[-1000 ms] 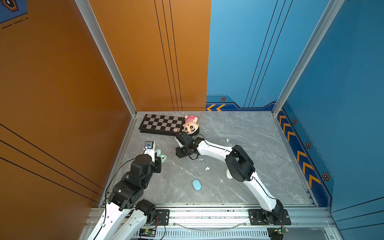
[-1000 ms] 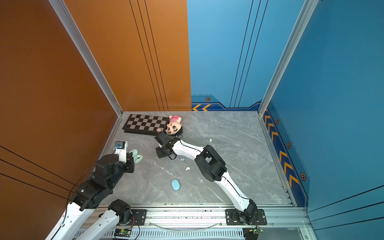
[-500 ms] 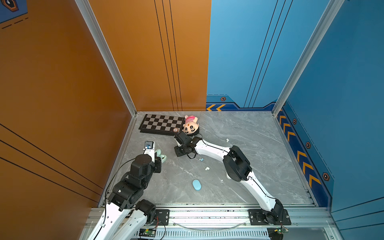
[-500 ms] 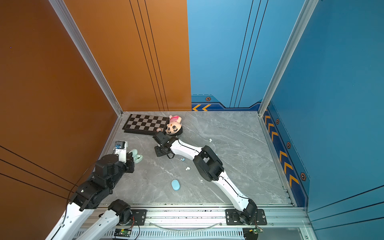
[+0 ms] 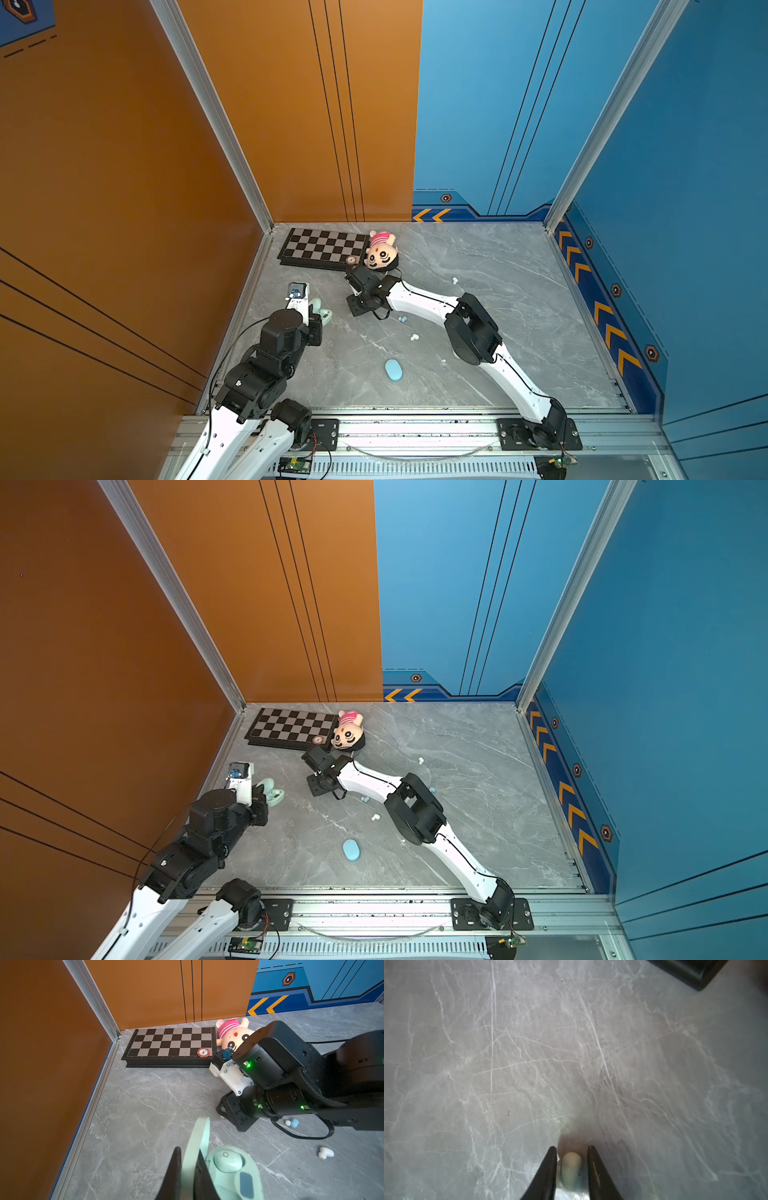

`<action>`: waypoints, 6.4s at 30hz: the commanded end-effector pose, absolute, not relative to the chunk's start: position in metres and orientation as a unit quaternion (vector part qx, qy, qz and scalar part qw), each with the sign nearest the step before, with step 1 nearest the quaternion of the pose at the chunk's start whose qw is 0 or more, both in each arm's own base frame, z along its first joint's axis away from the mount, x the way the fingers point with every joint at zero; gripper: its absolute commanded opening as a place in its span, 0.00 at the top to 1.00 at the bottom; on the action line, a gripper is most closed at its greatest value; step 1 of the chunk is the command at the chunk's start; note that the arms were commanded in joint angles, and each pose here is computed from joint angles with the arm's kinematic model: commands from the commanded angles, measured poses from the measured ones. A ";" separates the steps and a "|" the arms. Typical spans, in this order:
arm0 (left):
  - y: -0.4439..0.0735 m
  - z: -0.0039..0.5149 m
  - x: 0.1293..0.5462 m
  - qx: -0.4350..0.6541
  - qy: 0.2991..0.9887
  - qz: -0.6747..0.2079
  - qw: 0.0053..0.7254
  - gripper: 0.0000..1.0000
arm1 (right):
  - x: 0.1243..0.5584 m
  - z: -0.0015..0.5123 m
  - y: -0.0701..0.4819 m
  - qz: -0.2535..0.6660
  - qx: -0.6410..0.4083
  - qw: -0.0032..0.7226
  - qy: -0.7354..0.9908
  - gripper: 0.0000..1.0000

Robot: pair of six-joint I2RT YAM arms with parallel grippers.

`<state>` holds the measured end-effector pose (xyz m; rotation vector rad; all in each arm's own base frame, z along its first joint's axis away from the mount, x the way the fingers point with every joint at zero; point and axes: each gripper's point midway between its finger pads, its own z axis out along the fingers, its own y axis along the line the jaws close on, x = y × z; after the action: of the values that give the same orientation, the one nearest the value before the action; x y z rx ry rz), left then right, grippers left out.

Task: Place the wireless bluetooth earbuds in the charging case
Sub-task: 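Lower the right gripper onto the white earbud and close on it, then lift the earbud toward the case while the left gripper brings the case forward, then lower the earbud into the second case slot with the right gripper, then set the mint case down with the left gripper while the right arm withdraws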

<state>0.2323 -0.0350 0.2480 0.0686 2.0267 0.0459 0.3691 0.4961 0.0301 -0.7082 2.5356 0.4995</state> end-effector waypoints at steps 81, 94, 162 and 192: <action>-0.299 0.306 0.360 0.246 0.699 -0.230 0.631 1.00 | 0.350 0.285 0.282 0.255 -0.144 0.342 0.893 0.92; -0.294 0.307 0.362 0.242 0.700 -0.222 0.635 1.00 | 0.353 0.280 0.286 0.255 -0.144 0.336 0.895 0.81; -0.298 0.301 0.362 0.265 0.695 -0.218 0.632 1.00 | 0.363 0.357 0.252 0.365 -0.028 0.381 0.849 0.66; -0.550 0.143 0.267 0.444 0.655 -0.335 0.512 1.00 | 0.271 0.163 0.001 0.190 0.496 0.215 0.820 0.63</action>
<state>0.2698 -0.5373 0.1337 1.1057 1.6045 -0.7642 0.2909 0.0058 0.1709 1.3262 2.2430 0.5769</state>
